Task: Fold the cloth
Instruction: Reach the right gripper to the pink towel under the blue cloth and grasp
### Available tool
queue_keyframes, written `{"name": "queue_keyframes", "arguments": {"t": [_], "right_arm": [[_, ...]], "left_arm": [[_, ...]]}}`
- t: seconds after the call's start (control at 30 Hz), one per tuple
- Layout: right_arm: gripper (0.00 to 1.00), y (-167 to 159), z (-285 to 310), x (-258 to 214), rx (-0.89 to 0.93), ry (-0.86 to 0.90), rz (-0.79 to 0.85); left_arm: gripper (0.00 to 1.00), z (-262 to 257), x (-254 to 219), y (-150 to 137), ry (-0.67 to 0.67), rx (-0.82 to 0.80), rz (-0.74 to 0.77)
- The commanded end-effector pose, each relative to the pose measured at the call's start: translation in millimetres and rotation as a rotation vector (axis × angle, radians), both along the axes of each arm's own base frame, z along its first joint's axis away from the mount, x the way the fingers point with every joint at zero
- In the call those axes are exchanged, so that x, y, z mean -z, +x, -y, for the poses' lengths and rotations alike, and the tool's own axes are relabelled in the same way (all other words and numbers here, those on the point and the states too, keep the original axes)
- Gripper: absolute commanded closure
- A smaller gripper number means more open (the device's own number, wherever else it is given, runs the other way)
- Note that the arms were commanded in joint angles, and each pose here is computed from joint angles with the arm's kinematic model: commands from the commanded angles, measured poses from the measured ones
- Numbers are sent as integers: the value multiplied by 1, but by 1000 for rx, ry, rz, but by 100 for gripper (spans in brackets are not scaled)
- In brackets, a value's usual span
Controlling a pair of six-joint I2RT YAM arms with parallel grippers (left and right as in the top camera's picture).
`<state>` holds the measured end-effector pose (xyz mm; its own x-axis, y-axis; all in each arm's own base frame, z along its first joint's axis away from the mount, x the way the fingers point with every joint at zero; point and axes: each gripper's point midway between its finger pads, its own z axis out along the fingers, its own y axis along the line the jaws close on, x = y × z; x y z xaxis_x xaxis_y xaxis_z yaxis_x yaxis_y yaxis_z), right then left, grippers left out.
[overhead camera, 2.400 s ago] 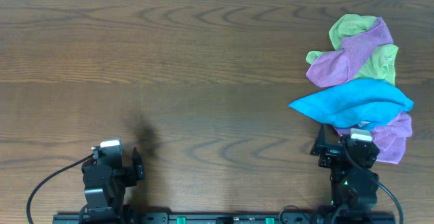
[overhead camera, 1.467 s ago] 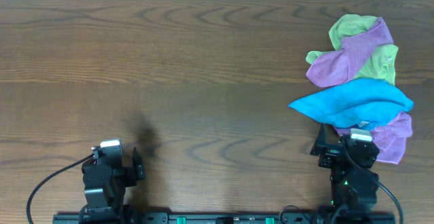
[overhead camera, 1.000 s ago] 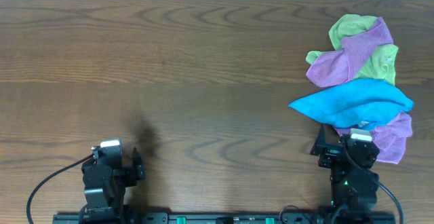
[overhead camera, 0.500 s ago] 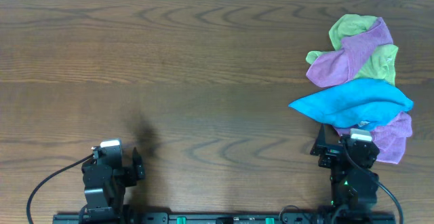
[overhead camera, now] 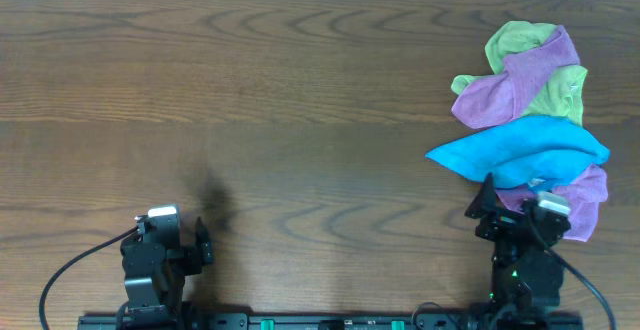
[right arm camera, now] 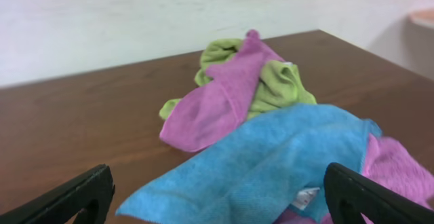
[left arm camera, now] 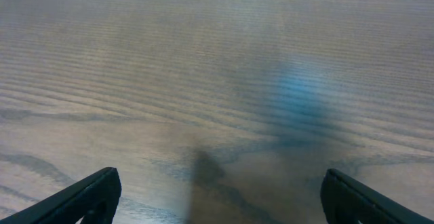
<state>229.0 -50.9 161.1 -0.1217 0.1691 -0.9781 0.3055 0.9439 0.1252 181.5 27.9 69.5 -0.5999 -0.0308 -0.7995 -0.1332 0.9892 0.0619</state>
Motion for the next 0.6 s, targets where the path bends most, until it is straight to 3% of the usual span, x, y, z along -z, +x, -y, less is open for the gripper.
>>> {"name": "queue_keyframes", "arguments": {"t": [0.0,0.1,0.27,0.57], "right_arm": [[1,-4,19,-12,108,92,43],[1,-3,32,-28,162,90,68],[1,3,54,-29,252,102,-51],[1,-9,101,28,504,301,-515]], "left_arm": [[5,-2,11,-7,0,-17,-47],[5,-2,11,-7,0,-17,-47],[5,-2,11,-7,0,-17,-47],[5,-2,11,-7,0,-17,-47]]}}
